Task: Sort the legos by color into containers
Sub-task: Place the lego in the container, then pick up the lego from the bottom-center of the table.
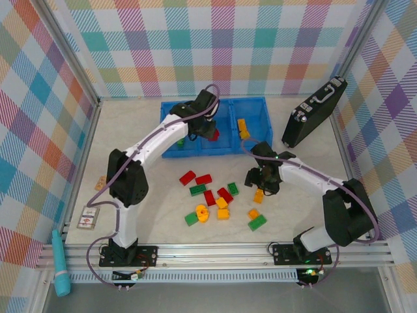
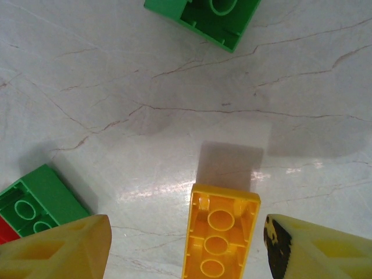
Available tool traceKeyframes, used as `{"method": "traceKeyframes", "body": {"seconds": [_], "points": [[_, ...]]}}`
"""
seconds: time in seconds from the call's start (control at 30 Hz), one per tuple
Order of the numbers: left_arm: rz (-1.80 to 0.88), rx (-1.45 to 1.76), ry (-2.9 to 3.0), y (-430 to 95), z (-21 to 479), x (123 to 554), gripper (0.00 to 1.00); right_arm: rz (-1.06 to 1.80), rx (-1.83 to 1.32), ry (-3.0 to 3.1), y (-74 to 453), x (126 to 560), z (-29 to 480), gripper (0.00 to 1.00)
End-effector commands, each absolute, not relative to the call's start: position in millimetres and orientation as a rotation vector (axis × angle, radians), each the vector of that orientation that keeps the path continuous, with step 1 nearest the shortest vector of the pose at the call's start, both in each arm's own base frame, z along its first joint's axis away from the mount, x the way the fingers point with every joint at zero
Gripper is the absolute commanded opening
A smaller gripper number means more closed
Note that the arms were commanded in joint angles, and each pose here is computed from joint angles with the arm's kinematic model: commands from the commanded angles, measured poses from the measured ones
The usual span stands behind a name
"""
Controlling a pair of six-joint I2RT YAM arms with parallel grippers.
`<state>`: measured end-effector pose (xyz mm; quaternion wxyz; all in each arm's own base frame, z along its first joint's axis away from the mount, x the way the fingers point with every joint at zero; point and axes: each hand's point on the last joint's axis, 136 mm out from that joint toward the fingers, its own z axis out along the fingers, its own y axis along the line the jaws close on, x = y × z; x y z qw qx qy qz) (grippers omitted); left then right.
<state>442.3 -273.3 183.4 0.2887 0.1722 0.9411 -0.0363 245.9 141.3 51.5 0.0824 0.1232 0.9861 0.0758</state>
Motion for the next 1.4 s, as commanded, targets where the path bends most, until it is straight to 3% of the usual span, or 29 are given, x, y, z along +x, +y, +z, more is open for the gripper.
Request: {"method": "traceKeyframes", "body": {"seconds": [0.0, 0.4, 0.73, 0.83, 1.17, 1.37], "points": [[-0.089, 0.438, 2.449, -275.7, 193.0, 468.3, 0.09, 0.217, 0.429, 2.975, 138.1, 239.7, 40.4, 0.70], [-0.111, 0.431, 2.459, -284.2, 166.1, 502.3, 0.10, 0.194, 0.482, 2.998, 135.7, 235.7, 28.6, 0.70], [-0.141, 0.467, 2.451, -289.5, 168.3, 509.6, 0.49, 0.158, 0.502, 3.035, 134.3, 233.7, 16.4, 0.65], [-0.136, 0.466, 2.423, -286.3, 181.9, 510.8, 0.52, 0.145, 0.505, 3.043, 133.0, 232.8, 13.7, 0.64], [-0.077, 0.458, 2.250, -252.2, 289.2, 488.8, 0.59, 0.132, 0.482, 3.056, 132.6, 235.5, 7.7, 0.37], [-0.045, 0.403, 2.275, -210.7, 301.9, 443.4, 0.61, 0.145, 0.380, 3.037, 137.8, 251.4, 26.8, 0.28]]}}
